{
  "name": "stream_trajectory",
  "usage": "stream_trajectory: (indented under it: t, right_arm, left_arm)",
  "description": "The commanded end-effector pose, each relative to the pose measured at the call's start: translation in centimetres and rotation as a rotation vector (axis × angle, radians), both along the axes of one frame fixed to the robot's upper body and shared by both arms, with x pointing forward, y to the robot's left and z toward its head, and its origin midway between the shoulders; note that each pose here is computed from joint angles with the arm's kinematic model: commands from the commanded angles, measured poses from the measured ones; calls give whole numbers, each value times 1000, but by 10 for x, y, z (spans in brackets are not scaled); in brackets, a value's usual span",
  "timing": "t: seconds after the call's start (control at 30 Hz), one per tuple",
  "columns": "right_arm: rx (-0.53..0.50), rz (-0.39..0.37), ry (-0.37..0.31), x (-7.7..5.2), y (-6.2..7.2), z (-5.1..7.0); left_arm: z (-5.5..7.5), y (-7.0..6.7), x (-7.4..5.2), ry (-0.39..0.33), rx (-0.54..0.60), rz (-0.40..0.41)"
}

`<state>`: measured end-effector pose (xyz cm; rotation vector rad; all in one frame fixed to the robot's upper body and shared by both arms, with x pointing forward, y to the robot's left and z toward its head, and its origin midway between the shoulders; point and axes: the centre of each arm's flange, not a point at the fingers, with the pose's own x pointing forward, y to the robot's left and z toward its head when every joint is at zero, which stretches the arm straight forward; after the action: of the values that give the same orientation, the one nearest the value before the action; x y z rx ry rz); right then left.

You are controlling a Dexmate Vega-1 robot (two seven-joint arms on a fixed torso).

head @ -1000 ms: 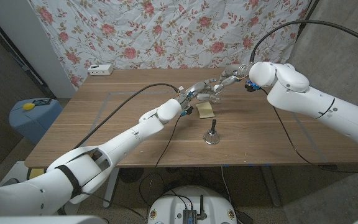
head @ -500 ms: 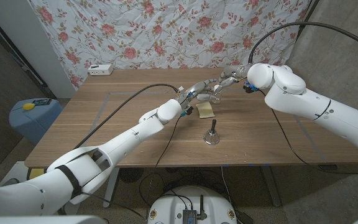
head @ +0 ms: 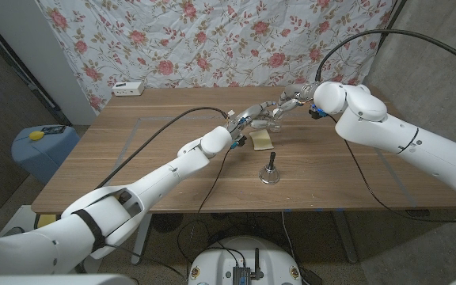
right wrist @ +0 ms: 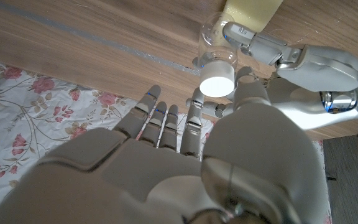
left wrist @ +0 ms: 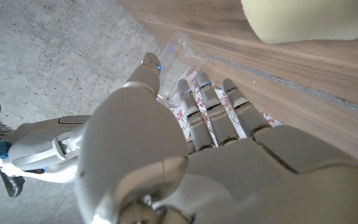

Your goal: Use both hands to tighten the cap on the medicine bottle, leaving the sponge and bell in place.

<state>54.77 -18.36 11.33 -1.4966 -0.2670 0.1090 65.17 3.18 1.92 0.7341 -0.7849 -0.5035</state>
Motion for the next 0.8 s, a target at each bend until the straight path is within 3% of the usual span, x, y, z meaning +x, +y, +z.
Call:
stream_trajectory:
  t: [0.03, 0.8]
  right_arm:
    - [-1, -4, 2, 5, -1, -1]
    - [3, -14, -1, 7, -3, -1]
  left_arm:
    - [1, -3, 1, 1, 2, -6]
    - [1, -5, 2, 5, 9, -10]
